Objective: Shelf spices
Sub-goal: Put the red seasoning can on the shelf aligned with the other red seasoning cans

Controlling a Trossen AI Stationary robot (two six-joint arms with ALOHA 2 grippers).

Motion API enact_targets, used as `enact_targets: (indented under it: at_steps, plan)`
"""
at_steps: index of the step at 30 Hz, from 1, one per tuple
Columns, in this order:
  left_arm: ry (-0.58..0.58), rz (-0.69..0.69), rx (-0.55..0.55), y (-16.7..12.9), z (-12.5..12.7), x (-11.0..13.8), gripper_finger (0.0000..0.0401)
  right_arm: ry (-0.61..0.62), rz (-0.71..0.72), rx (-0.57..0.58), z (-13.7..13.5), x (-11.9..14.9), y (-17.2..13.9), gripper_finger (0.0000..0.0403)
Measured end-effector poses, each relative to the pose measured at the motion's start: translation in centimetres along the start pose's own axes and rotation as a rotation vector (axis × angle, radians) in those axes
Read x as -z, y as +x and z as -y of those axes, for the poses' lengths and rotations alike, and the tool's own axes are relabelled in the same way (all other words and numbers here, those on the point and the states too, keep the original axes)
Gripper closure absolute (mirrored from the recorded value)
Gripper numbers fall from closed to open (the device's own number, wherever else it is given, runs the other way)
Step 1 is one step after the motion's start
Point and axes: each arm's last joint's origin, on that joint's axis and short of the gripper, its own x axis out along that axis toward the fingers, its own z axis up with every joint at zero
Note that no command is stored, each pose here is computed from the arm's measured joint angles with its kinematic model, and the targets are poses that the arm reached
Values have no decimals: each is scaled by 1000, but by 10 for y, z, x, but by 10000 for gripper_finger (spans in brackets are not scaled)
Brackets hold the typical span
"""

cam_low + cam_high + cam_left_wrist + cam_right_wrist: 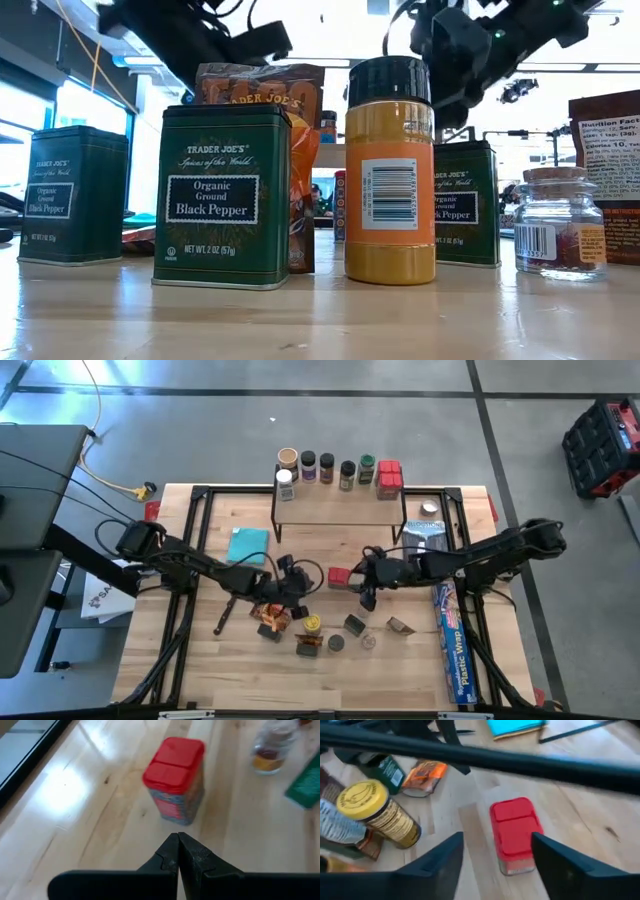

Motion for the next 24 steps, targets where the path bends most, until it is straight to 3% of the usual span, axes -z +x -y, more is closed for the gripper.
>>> enact_targets:
  at_steps: [6, 11, 24]
  plan:
    - [-24, 7, 5, -18, 13, 4, 401, -55, -30, -39, 4, -15, 17, 114]
    - [-17, 19, -8, -27, 21, 7, 401, -139, -52, -1, 9, -26, 35, 110]
    - [-7, 3, -20, -31, 25, 12, 401, -170, -140, 45, 18, -19, 53, 110]
